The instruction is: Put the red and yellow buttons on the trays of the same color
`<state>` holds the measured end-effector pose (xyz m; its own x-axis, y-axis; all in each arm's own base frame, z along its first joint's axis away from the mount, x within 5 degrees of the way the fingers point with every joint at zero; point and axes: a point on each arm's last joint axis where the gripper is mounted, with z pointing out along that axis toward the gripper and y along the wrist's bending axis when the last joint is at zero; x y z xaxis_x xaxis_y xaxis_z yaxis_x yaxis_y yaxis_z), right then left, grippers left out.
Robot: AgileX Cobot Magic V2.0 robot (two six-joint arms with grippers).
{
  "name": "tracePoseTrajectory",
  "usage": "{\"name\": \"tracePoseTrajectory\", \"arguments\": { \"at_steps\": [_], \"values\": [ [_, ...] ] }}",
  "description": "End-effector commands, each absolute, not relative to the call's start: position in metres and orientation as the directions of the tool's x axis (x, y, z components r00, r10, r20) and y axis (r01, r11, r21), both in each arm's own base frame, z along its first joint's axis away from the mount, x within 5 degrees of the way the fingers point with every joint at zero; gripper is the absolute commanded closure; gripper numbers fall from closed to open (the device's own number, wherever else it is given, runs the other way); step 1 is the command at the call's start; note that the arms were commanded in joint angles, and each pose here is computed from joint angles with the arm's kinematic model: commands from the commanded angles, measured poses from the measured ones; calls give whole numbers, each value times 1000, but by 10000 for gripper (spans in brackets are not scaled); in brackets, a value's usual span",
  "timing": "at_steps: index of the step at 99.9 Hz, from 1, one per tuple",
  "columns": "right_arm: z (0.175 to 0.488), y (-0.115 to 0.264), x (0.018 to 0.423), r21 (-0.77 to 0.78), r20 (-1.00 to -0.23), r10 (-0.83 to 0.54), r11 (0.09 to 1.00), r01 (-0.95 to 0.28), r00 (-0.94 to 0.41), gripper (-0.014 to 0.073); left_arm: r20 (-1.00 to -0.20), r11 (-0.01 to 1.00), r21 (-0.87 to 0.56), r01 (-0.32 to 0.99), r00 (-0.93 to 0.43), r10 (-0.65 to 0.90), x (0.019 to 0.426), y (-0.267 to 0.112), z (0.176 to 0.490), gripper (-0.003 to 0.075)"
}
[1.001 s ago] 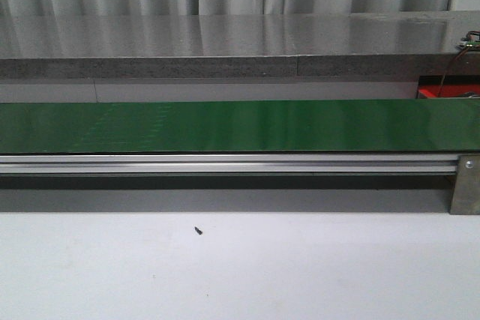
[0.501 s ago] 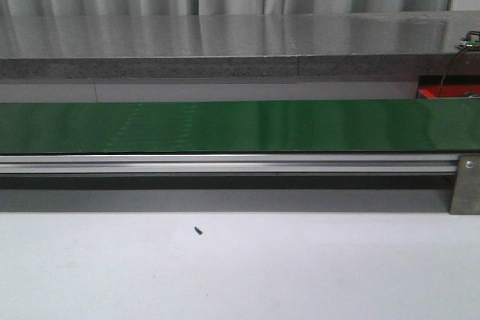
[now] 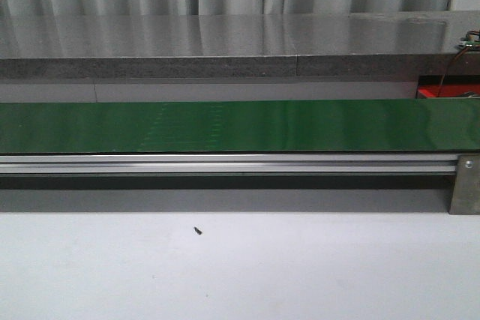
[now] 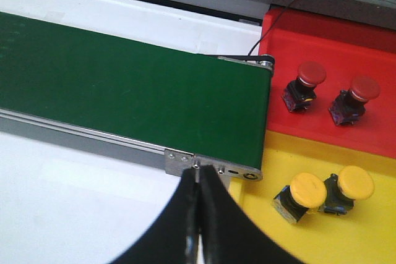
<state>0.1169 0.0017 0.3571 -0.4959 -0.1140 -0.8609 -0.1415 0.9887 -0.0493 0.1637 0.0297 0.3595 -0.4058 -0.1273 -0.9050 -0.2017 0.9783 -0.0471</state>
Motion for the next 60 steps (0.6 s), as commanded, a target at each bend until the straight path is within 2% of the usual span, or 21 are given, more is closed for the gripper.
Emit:
{"name": "tracePoseTrajectory", "arguments": {
  "at_steps": [1, 23, 38, 60],
  "values": [
    [369, 2, 118, -51, -898, -102, 990, -128, -427, 663, -934, 973, -46, -227, -334, -122, 184, 39, 381, 173],
    [369, 2, 118, -51, -899, -102, 990, -128, -427, 663, -888, 942, -40, -332, -421, -186, 245, 78, 384, 173],
    [369, 2, 118, -51, -899, -102, 990, -128, -427, 663, -820, 912, -27, -409, -513, -255, 283, 115, 371, 174],
    [369, 2, 118, -51, -899, -102, 990, -128, -427, 663, -762, 885, -15, -465, -568, -311, 323, 155, 346, 174]
  ]
}}
